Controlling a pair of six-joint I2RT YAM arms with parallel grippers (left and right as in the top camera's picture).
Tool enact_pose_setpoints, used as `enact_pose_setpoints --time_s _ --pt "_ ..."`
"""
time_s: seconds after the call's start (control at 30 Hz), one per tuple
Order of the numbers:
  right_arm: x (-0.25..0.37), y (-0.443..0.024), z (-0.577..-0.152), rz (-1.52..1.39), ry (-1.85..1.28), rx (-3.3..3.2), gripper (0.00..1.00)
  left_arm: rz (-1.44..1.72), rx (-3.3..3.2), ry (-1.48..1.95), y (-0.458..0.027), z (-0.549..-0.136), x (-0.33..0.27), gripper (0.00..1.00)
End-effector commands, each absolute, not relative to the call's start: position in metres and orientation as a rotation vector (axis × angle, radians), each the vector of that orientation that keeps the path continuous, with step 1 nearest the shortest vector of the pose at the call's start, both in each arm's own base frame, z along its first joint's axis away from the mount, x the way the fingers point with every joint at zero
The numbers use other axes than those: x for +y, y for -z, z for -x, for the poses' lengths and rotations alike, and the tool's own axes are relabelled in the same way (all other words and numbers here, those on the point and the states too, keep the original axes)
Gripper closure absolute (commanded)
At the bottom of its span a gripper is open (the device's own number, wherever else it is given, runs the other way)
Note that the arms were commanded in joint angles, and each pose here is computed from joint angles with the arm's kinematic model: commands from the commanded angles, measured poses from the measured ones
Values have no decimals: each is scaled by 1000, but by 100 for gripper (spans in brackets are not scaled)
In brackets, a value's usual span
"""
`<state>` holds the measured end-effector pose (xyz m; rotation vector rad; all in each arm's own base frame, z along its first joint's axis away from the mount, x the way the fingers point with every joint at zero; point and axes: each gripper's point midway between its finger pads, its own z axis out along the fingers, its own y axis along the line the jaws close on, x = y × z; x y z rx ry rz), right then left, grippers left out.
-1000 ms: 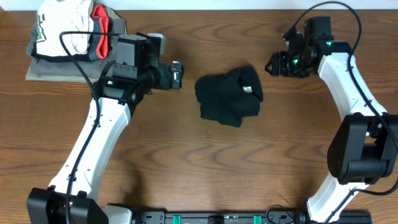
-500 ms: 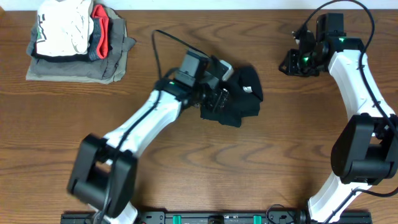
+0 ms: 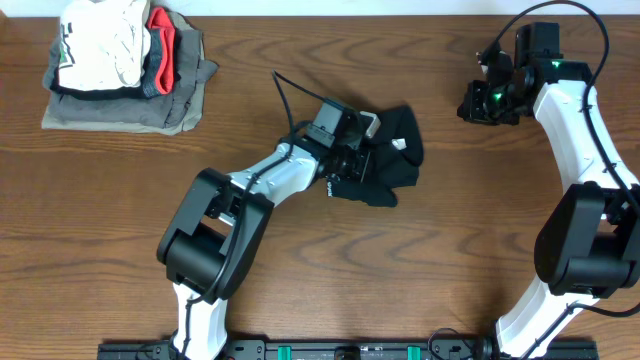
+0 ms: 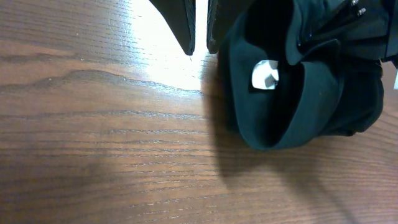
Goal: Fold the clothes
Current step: 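Grasp the folded black shirt bundle with the left gripper and lift it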
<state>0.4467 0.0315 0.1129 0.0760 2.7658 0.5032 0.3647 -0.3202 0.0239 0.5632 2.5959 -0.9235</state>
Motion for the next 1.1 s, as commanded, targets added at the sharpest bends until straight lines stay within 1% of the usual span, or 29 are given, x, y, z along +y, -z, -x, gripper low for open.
enact_pose_setpoints --time_s 0.0,0.2,0.23,0.27,0.37,0.43,0.5,0.53,0.67,0.8,0.97,1.07 --pt "25 -130 -450 -62 -477 2723 93 -475 2728 908 11 -348 -321 94" --pt "24 -130 -450 -63 -477 2723 92 -427 2726 898 6 -360 -308 93" --pt "24 -130 -450 -64 -477 2725 92 -418 2733 889 7 -362 -303 87" --pt "24 -130 -450 -63 -477 2725 92 -413 2742 874 9 -364 -295 84" --pt "24 -129 -450 -64 -477 2726 92 -372 2772 825 14 -374 -267 64" --pt "24 -129 -449 -64 -477 2728 92 -290 2785 802 16 -386 -245 52" --pt "24 -129 -449 -65 -478 2729 92 -215 2765 790 14 -402 -224 44" --pt "24 -129 -449 -65 -478 2729 92 -179 2748 785 13 -410 -213 42" --pt "24 -129 -448 -66 -479 2733 92 -31 2675 756 7 -444 -165 42" --pt "24 -129 -447 -67 -480 2736 92 134 2661 758 6 -456 -128 42" --pt "24 -129 -448 -67 -480 2735 92 133 2619 917 -8 -458 -128 42" --pt "25 -129 -447 -67 -480 2736 91 55 2582 936 -22 -461 -134 43"
